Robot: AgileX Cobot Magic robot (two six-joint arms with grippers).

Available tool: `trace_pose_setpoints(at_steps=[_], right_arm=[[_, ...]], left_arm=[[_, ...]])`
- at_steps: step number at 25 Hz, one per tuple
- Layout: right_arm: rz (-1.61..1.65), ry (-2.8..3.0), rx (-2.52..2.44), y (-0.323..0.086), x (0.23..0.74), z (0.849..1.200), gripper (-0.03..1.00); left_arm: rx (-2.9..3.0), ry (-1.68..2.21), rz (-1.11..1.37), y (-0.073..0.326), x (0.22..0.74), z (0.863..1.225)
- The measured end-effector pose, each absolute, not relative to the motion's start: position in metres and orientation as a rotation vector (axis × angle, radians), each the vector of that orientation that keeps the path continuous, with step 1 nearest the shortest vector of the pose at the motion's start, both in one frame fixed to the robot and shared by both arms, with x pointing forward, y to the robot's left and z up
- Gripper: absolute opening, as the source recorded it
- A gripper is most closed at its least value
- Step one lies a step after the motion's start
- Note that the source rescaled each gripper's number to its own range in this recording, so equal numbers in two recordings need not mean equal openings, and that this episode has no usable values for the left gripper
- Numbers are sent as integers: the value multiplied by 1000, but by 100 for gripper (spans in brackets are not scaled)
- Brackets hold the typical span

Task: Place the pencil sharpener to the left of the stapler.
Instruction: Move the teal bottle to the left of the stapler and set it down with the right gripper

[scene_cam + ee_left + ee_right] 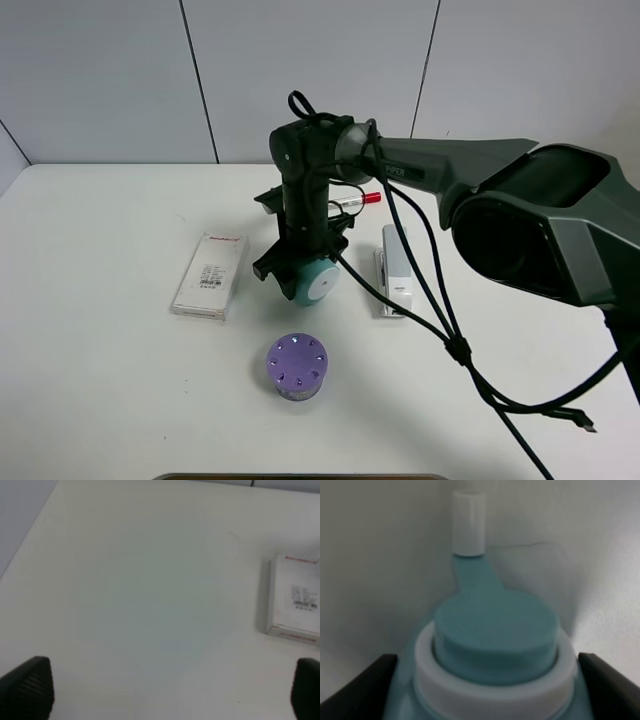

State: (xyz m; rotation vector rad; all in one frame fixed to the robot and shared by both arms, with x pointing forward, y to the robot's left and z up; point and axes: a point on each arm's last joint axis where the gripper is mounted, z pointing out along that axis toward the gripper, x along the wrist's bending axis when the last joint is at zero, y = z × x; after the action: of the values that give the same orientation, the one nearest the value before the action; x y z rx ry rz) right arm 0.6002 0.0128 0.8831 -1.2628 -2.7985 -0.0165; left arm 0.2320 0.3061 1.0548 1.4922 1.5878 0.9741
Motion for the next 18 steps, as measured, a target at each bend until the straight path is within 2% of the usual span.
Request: trace_pose_setpoints(at_steps=[16,17,18], right_arm=[[3,-2776,-1299,13,601,876,0],[4,-2773,-1304,13,601,876,9],[8,-2770,-1307,13,601,876,27]], left_arm=[[1492,1588,974,306,232,1055],[1492,1588,974,306,232,1055],[1492,1588,974,306,232,1055]])
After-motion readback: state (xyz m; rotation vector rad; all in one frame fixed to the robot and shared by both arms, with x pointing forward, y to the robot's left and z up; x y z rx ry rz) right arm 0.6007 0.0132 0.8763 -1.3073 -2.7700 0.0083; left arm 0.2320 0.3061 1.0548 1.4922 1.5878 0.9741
